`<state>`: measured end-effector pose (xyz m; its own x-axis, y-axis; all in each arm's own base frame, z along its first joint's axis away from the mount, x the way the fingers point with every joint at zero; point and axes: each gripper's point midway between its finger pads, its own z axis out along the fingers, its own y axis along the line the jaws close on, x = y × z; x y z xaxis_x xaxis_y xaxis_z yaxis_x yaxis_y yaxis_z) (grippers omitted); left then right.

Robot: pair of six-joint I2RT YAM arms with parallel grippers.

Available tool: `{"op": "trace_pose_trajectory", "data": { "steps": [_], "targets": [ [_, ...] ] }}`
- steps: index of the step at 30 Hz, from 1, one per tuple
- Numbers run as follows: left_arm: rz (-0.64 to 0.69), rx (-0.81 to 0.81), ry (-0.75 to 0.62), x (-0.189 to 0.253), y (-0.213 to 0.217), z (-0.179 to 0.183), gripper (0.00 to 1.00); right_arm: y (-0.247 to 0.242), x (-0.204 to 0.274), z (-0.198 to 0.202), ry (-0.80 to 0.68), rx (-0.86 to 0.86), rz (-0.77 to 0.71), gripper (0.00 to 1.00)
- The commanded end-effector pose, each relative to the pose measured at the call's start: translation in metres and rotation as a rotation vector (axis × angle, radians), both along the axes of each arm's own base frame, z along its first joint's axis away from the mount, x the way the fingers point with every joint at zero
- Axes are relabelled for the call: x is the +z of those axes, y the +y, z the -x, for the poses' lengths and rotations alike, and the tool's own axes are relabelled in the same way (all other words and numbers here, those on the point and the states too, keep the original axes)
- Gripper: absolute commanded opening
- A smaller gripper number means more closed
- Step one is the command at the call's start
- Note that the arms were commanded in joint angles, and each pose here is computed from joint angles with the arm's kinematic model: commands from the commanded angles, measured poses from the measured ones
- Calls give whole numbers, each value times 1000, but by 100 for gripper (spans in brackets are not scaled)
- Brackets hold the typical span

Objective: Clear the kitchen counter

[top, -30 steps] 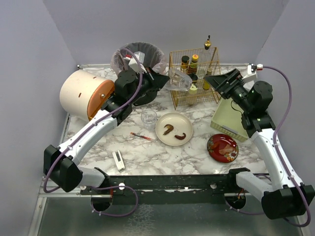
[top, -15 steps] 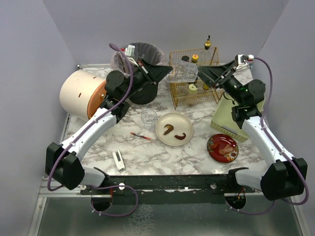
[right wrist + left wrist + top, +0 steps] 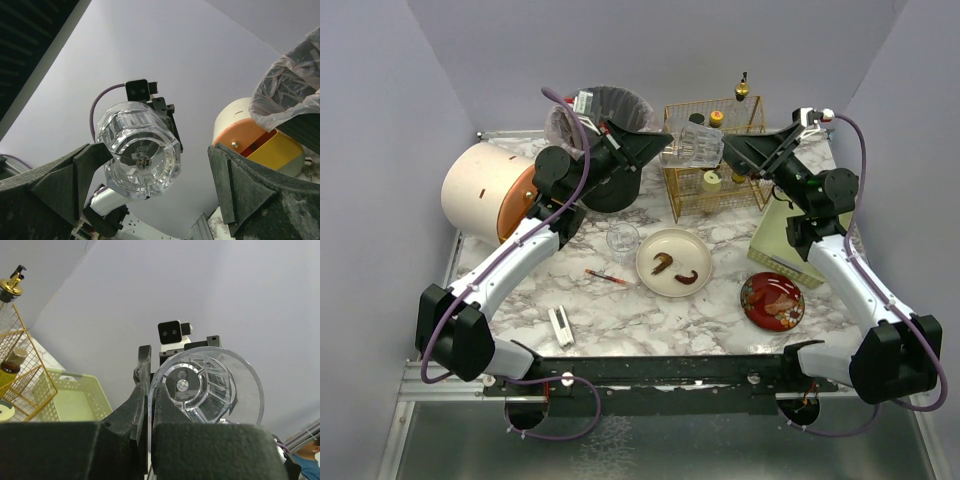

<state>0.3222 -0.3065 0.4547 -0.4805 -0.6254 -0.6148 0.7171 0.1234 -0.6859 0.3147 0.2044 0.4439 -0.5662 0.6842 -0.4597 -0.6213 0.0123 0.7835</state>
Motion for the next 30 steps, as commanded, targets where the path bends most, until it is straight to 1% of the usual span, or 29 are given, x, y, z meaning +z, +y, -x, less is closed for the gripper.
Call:
{"op": "trace_pose_trajectory", "data": {
  "steps": [1, 7, 13, 17, 23, 30],
  "targets": [
    [18, -19, -24, 3, 2, 3, 0, 7, 4, 23, -56, 59, 9, 100],
    [21, -18, -38, 7, 6, 4, 0, 7, 1, 23, -47, 55, 12, 100],
    [22, -43, -48, 7, 3, 5, 0, 16, -3, 27, -49, 149, 20, 100],
    [25, -46, -42, 5, 2, 3, 0, 20, -1, 34, -81, 197, 12, 100],
    [22, -43, -33, 1, 0, 0, 0, 21, 0, 39, -114, 207, 16, 100],
    [21, -39, -22, -3, 1, -1, 0, 18, 12, 47, -171, 181, 20, 100]
  ]
}}
